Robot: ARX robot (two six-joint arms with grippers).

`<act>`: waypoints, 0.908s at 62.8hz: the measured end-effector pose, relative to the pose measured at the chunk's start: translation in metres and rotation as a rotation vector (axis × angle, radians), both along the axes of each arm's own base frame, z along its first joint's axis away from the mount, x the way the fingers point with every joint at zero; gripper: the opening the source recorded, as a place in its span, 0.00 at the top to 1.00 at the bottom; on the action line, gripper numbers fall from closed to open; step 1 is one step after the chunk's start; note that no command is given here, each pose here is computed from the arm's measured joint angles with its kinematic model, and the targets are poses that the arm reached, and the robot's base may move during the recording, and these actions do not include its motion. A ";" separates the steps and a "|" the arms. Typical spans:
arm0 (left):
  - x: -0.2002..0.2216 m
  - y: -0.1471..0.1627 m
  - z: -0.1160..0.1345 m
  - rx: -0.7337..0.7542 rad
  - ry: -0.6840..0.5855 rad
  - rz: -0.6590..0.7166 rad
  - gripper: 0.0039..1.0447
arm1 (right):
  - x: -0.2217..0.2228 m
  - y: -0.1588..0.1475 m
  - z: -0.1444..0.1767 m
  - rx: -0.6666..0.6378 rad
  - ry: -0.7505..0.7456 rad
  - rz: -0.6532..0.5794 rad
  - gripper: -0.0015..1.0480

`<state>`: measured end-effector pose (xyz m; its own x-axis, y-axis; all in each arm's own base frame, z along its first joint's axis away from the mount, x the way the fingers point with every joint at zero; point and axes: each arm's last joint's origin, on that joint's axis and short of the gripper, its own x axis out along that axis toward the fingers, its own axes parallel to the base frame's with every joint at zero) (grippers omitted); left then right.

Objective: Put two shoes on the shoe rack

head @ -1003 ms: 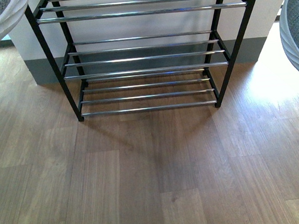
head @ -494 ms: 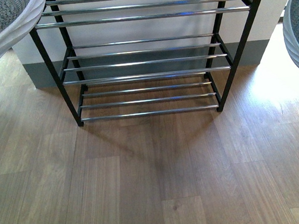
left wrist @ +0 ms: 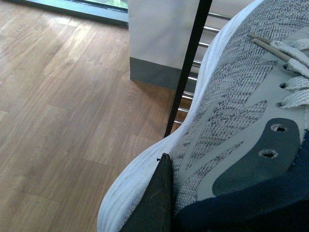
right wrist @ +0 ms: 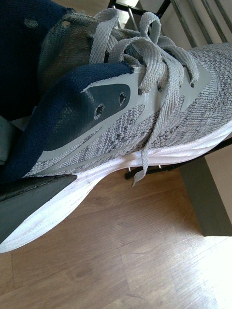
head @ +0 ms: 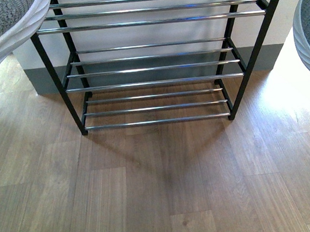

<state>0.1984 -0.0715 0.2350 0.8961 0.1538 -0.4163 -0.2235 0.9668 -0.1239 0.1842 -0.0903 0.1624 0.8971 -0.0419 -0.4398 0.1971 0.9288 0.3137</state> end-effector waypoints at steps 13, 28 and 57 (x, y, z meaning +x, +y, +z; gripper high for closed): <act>0.000 0.000 0.000 0.000 0.000 0.001 0.99 | 0.000 0.000 0.000 0.000 0.000 0.000 0.99; 0.000 0.000 0.000 0.000 0.000 0.001 0.99 | 0.000 0.000 0.000 0.000 0.000 0.000 0.99; 0.000 0.000 0.000 0.000 0.000 0.001 0.99 | 0.000 0.000 0.000 0.000 0.000 0.000 0.99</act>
